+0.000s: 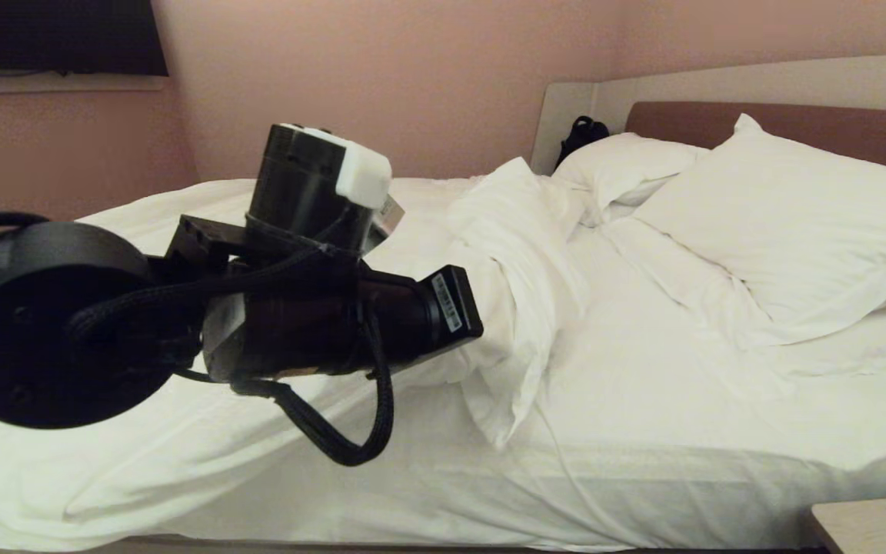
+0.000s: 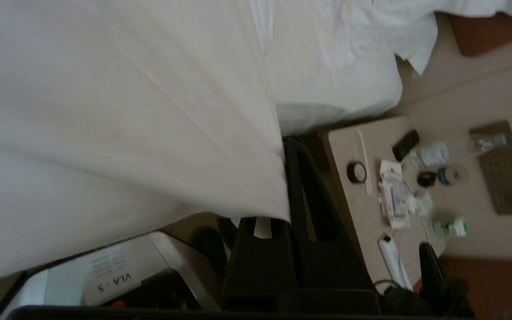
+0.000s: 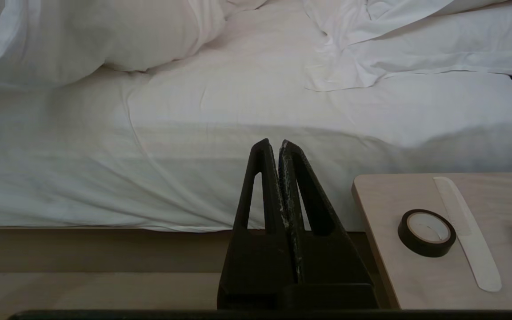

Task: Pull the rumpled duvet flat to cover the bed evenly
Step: Flatten the corners of the folded blanket

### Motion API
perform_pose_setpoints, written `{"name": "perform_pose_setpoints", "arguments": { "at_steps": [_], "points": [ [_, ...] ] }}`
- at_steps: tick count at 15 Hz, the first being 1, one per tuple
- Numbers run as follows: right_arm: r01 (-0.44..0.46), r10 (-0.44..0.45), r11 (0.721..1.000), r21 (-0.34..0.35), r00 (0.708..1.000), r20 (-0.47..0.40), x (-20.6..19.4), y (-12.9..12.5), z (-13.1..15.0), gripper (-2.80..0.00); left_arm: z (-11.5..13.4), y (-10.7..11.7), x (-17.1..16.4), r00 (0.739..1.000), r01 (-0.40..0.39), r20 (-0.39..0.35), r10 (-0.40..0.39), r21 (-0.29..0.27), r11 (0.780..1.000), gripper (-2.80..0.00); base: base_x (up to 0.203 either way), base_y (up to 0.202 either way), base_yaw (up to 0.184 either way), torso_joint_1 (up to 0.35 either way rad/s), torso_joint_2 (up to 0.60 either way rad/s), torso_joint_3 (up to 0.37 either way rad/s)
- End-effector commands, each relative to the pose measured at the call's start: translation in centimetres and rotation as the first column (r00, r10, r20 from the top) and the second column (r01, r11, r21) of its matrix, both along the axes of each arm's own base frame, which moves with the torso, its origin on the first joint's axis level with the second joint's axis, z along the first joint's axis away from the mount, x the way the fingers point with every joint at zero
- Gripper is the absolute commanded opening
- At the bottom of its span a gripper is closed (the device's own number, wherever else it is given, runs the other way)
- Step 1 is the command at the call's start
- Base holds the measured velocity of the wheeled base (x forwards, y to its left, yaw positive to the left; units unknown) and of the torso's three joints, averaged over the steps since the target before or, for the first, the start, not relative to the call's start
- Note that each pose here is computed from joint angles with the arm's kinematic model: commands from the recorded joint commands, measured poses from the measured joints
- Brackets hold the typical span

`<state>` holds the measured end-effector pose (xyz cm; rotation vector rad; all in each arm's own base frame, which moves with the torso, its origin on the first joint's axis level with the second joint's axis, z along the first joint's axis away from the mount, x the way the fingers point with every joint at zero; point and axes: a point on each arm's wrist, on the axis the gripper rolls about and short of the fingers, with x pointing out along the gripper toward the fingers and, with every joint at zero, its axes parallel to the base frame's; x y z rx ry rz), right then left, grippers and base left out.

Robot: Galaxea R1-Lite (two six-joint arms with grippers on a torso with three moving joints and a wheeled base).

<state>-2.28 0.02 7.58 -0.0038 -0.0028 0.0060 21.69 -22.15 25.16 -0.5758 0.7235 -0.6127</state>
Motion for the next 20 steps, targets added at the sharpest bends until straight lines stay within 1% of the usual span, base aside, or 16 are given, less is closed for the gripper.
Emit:
{"name": "perform_pose_setpoints", "arguments": {
  "at_steps": [1, 2, 5, 9, 12, 15, 18, 19, 20],
  "points": [
    [-0.002, 0.002, 1.000, -0.001, 1.000, 0.000, 0.0, 0.0, 0.0, -2.80, -0.4, 0.1, -1.4, 0.999, 0.021, -0.025, -0.021, -0.004, 1.000, -2.80, 0.000, 0.000, 0.000, 0.000, 0.00, 0.000],
    [0.000, 0.000, 1.000, -0.001, 1.000, 0.000, 0.0, 0.0, 0.0, -2.80, -0.5, 0.1, -2.0, 0.999, 0.029, -0.044, -0.030, -0.014, 0.999, -2.80, 0.000, 0.000, 0.000, 0.000, 0.00, 0.000],
    [0.000, 0.000, 1.000, -0.001, 1.000, 0.000, 0.0, 0.0, 0.0, -2.80, -0.8, 0.5, -3.1, 0.991, 0.097, -0.088, -0.099, -0.032, 0.995, -2.80, 0.000, 0.000, 0.000, 0.000, 0.00, 0.000],
    [-0.002, 0.002, 1.000, -0.001, 1.000, 0.000, 0.0, 0.0, 0.0, -2.80, -1.1, 0.5, -4.5, 0.984, 0.146, -0.097, -0.148, -0.028, 0.989, -2.80, 0.000, 0.000, 0.000, 0.000, 0.00, 0.000],
    [0.000, 0.000, 1.000, -0.001, 1.000, 0.000, 0.0, 0.0, 0.0, -2.80, -1.8, 0.5, -4.5, 0.983, 0.146, -0.108, -0.147, -0.011, 0.989, -2.80, 0.000, 0.000, 0.000, 0.000, 0.00, 0.000],
    [0.000, 0.000, 1.000, -0.001, 1.000, 0.000, 0.0, 0.0, 0.0, -2.80, -1.8, 0.6, -4.6, 0.983, 0.149, -0.106, -0.149, -0.007, 0.989, -2.80, 0.000, 0.000, 0.000, 0.000, 0.00, 0.000],
    [0.000, 0.000, 1.000, -0.001, 1.000, 0.000, 0.0, 0.0, 0.0, -2.80, -2.3, 0.5, -4.6, 0.981, 0.152, -0.119, -0.150, 0.004, 0.988, -2.80, 0.000, 0.000, 0.000, 0.000, 0.00, 0.000],
    [0.000, 0.000, 1.000, -0.001, 1.000, 0.000, 0.0, 0.0, 0.0, -2.80, -2.3, 0.5, -4.6, 0.981, 0.153, -0.121, -0.152, 0.006, 0.988, 0.00, 0.000, 0.000, 0.000, 0.000, 0.00, 0.000],
    [-0.001, 0.001, 1.000, -0.001, 1.000, 0.000, 0.0, 0.0, 0.0, -2.80, -2.9, 0.3, -5.1, 0.978, 0.168, -0.129, -0.163, 0.024, 0.986, 0.00, 0.000, 0.000, 0.000, 0.000, 0.00, 0.000]
  ]
}}
